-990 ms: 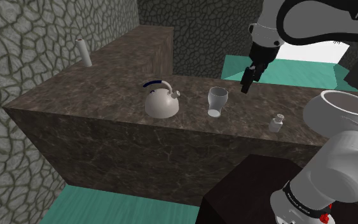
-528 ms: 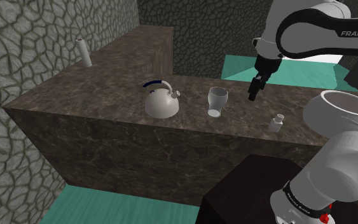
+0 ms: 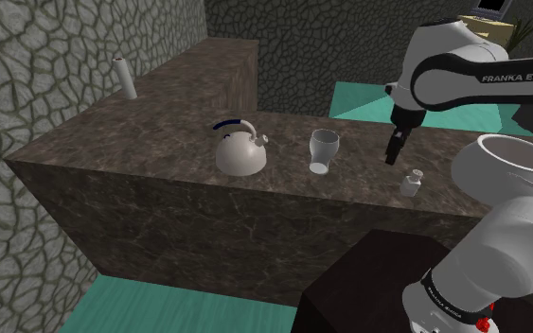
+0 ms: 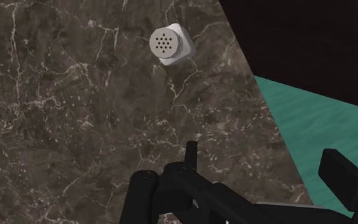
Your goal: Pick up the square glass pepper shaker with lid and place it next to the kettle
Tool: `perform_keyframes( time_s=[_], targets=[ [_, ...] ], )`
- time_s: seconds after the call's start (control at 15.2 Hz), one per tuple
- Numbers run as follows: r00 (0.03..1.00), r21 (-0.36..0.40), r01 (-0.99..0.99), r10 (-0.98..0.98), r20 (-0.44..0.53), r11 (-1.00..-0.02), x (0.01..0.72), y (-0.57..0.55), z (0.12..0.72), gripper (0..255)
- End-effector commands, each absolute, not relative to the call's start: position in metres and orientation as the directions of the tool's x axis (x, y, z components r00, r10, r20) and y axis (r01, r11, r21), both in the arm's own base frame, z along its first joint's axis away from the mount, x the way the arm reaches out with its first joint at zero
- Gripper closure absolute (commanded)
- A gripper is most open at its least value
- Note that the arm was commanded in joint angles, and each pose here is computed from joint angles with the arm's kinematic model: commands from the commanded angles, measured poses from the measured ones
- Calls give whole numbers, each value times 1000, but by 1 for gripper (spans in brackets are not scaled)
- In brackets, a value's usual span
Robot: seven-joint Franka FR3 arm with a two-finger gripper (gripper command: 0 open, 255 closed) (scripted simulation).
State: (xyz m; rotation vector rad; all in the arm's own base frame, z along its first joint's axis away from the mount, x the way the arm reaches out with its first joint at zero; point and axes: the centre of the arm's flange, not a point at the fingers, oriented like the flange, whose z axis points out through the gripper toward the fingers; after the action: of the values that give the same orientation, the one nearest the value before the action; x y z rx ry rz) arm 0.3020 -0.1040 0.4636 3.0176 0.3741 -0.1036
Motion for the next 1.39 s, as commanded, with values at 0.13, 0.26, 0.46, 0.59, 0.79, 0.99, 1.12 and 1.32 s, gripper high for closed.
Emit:
perform_keyframes(
  time_s=[0.13,0.26,0.46,0.59,0.79,0.99,1.12,1.32],
  targets=[
    [956,73,279,269,-120,-957,296,-143,424,0],
    [949,64,294,283,-140,-954,293,-162,407,0],
    [938,50,316,303,-170,-948,288,-190,380,0],
    [934,46,323,310,-180,-945,286,-200,371,0],
    [934,46,323,310,-180,-945,283,-201,356,0],
    [934,46,323,310,-180,-945,281,-203,340,0],
    [934,46,323,310,-180,-945,280,-204,332,0],
    [934,46,323,310,-180,-945,280,-204,332,0]
  ],
)
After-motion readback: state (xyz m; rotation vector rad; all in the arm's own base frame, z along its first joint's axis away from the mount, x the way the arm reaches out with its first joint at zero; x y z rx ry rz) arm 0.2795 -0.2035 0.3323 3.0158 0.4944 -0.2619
